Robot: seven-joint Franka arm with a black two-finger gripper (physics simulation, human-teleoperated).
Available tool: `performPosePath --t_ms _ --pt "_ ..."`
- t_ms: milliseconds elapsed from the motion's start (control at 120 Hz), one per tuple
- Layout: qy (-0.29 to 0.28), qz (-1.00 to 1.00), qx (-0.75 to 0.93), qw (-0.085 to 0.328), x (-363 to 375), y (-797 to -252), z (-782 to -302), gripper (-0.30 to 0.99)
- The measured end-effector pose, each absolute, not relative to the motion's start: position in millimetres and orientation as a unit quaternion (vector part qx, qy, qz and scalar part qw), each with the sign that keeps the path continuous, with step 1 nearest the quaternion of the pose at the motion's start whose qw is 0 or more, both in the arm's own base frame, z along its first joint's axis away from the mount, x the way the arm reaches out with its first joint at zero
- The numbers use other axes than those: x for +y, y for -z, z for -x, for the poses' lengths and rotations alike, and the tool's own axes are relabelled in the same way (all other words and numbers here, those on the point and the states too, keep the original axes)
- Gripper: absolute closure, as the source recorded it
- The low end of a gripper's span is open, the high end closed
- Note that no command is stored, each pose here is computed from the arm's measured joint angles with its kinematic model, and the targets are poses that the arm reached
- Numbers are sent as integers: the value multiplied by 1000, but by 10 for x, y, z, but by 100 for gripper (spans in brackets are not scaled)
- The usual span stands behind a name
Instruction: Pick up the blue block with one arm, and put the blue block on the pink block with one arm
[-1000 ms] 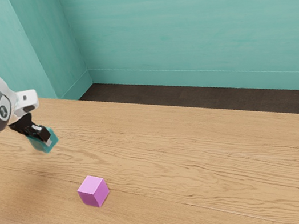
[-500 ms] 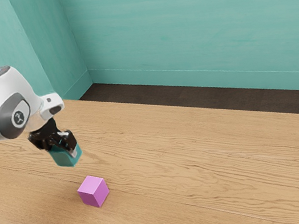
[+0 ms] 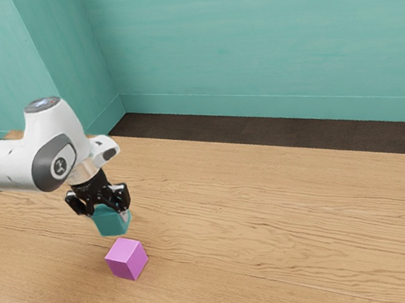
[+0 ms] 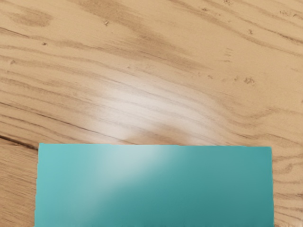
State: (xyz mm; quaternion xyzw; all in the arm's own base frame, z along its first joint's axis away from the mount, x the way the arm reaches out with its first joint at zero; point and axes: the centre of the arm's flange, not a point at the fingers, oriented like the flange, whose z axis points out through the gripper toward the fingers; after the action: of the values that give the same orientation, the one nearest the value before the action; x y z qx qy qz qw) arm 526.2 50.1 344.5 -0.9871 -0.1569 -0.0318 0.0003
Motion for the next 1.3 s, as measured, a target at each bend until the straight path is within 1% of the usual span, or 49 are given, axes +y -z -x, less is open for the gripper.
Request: performPosePath --t_ms 75,267,467,583,717,783,908,975,1083,1208,1300 --pt "28 986 -164 2 487 -3374 -5279 30" --pt "32 979 -201 10 833 -3311 -5266 29" --pt "61 980 -186 24 624 -3590 -5201 29" --pt "61 982 -176 24 474 -3577 -5211 29" --pt "53 986 -154 21 340 -3421 -5264 30" --pt "57 986 -154 21 447 -3394 -5274 30" --pt "64 981 -182 24 947 -3391 -5228 30" --pt "67 980 -188 24 1097 -3399 -5199 29" --pt "73 982 -172 22 1035 -3435 -5211 29" --pt "70 987 -143 17 842 -3374 -5259 29" --pt "67 988 -137 15 848 -3324 -5268 30"
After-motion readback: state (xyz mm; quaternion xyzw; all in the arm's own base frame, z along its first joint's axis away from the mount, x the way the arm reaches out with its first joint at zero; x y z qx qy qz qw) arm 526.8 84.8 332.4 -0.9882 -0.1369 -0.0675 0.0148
